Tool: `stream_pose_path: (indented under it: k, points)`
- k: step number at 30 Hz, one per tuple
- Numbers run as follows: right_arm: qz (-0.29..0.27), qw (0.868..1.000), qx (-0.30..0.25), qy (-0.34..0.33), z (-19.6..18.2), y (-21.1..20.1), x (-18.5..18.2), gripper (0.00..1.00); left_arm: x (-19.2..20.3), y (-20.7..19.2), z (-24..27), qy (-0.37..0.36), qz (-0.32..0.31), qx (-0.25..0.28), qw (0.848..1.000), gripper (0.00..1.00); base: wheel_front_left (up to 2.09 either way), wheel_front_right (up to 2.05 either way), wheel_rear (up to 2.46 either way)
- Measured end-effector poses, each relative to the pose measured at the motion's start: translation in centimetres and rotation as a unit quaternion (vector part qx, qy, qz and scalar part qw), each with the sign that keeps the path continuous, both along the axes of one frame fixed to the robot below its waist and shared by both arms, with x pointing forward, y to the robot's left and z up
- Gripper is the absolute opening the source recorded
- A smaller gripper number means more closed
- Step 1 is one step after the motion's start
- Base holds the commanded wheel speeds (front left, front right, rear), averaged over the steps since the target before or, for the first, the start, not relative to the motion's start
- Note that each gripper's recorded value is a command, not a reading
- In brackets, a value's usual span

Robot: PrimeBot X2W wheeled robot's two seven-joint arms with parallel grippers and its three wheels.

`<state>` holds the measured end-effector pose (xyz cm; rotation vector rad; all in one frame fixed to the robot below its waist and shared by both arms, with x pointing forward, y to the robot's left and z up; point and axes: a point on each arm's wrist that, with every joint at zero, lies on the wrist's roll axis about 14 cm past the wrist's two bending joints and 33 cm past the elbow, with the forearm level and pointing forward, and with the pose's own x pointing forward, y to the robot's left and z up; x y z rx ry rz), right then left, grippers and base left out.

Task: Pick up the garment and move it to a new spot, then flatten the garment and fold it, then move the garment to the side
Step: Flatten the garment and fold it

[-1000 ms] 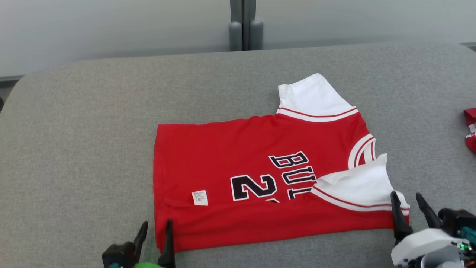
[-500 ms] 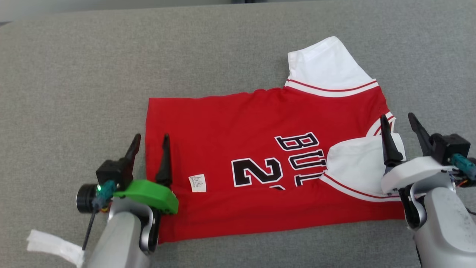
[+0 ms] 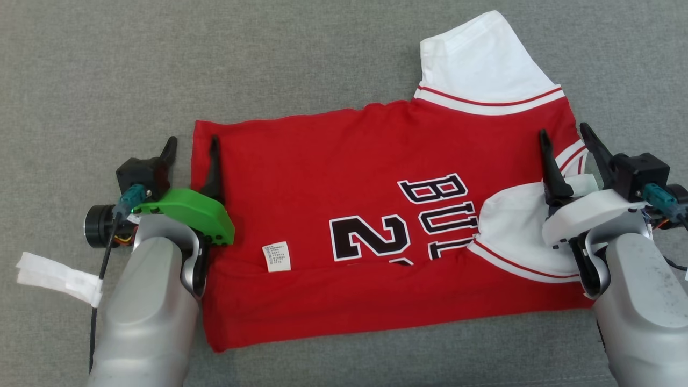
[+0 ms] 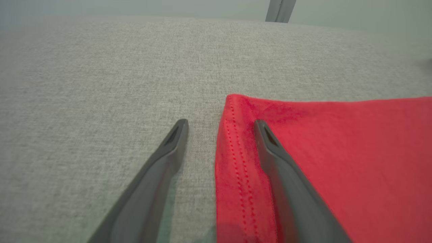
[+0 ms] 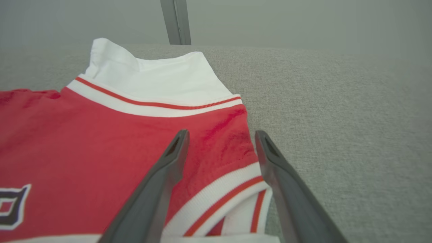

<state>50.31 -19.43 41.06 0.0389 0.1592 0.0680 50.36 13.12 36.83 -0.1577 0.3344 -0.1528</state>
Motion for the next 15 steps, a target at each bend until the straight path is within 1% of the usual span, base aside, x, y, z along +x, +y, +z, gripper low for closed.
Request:
stream_pose_path:
  k: [2,10,12,15]
  points:
    - [0.007,1.0,-0.007,0.002,-0.2,0.2,0.3,1.0,0.3,0.1,-0.4,0.007,0.001,0.001,1.0,0.0,0.0,0.0,0.0]
    - [0.04,0.999,-0.032,-0.008,0.6,1.1,3.1,1.0,0.9,0.5,-0.9,0.018,0.002,0.005,1.0,0.0,0.0,0.0,0.0]
    - [0.052,0.998,-0.039,-0.005,0.7,1.6,4.1,1.0,1.2,0.5,-0.6,0.012,0.001,0.007,1.0,0.0,0.0,0.0,0.0]
    - [0.064,0.997,-0.047,0.003,1.4,2.2,6.5,1.0,1.6,0.6,0.1,-0.003,-0.002,0.008,1.0,0.0,0.0,0.0,0.0]
